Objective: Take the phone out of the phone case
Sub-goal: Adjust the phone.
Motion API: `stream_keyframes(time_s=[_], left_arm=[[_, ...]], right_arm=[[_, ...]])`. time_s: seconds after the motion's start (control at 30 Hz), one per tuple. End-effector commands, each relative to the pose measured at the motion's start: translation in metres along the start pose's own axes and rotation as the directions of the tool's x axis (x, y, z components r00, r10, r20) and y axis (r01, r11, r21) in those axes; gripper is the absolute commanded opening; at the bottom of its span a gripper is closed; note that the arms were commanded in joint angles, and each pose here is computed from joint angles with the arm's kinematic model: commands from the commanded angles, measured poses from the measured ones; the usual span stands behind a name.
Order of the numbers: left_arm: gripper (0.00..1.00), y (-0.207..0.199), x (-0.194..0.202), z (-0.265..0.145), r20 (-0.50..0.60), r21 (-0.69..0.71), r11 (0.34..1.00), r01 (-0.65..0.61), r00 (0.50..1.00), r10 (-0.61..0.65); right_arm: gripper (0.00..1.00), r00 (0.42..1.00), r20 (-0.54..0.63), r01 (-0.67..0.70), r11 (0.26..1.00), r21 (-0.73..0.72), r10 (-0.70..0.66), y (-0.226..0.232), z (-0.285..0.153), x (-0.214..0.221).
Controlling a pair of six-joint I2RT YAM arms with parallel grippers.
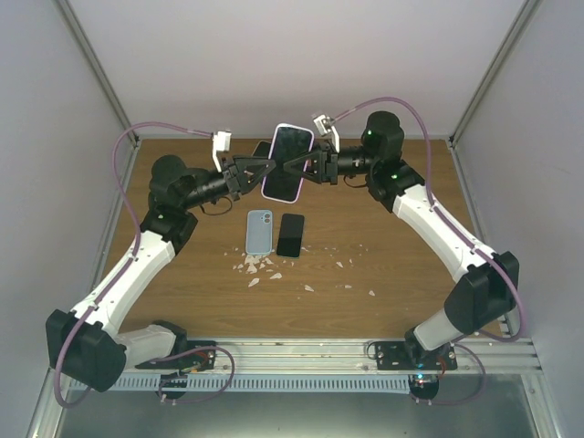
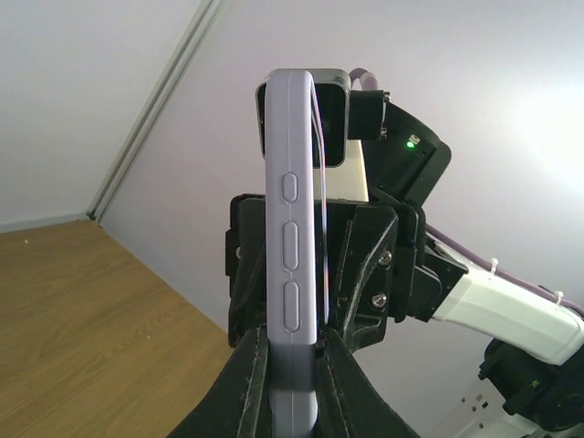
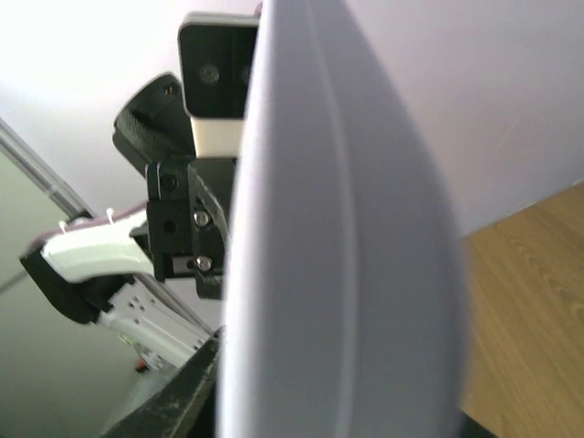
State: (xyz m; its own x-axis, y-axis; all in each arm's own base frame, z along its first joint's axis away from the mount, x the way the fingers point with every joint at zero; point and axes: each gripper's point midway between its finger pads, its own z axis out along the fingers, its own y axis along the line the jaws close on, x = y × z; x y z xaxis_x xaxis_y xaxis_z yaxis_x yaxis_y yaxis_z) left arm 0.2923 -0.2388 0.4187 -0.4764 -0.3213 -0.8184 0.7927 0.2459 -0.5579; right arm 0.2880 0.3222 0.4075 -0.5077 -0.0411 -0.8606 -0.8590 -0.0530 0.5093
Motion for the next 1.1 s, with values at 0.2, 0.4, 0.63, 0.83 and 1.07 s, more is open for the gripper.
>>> stream_keyframes(time_s=[0.2,0.4,0.63,0.83,1.07], left_arm=[[0.00,0.007,-0.015,-0.007,0.084,-0.034,0.999,-0.042,0.995,0.045],[0.01,0.008,-0.006,-0.007,0.054,-0.025,0.998,-0.064,0.996,0.065],[0.51,0.016,0.008,-0.009,-0.056,-0.059,0.983,-0.174,0.984,0.170],[0.56,0.009,0.030,-0.012,-0.156,0.047,0.980,-0.192,0.968,0.197],[0.47,0.005,0.047,-0.013,-0.190,0.098,0.978,-0.182,0.962,0.198]], right_arm=[[0.20,0.992,0.072,-0.103,0.994,-0.043,0.106,0.004,-0.002,-0.010],[0.02,0.991,0.079,-0.109,0.994,-0.031,0.111,0.001,-0.005,-0.010],[0.00,0.991,0.113,-0.072,0.997,0.013,0.070,0.000,-0.032,-0.014],[0.01,0.993,0.118,-0.026,0.999,0.038,0.022,0.005,-0.053,-0.013],[0.01,0.993,0.109,0.033,0.999,0.016,-0.035,0.025,-0.057,-0.007]])
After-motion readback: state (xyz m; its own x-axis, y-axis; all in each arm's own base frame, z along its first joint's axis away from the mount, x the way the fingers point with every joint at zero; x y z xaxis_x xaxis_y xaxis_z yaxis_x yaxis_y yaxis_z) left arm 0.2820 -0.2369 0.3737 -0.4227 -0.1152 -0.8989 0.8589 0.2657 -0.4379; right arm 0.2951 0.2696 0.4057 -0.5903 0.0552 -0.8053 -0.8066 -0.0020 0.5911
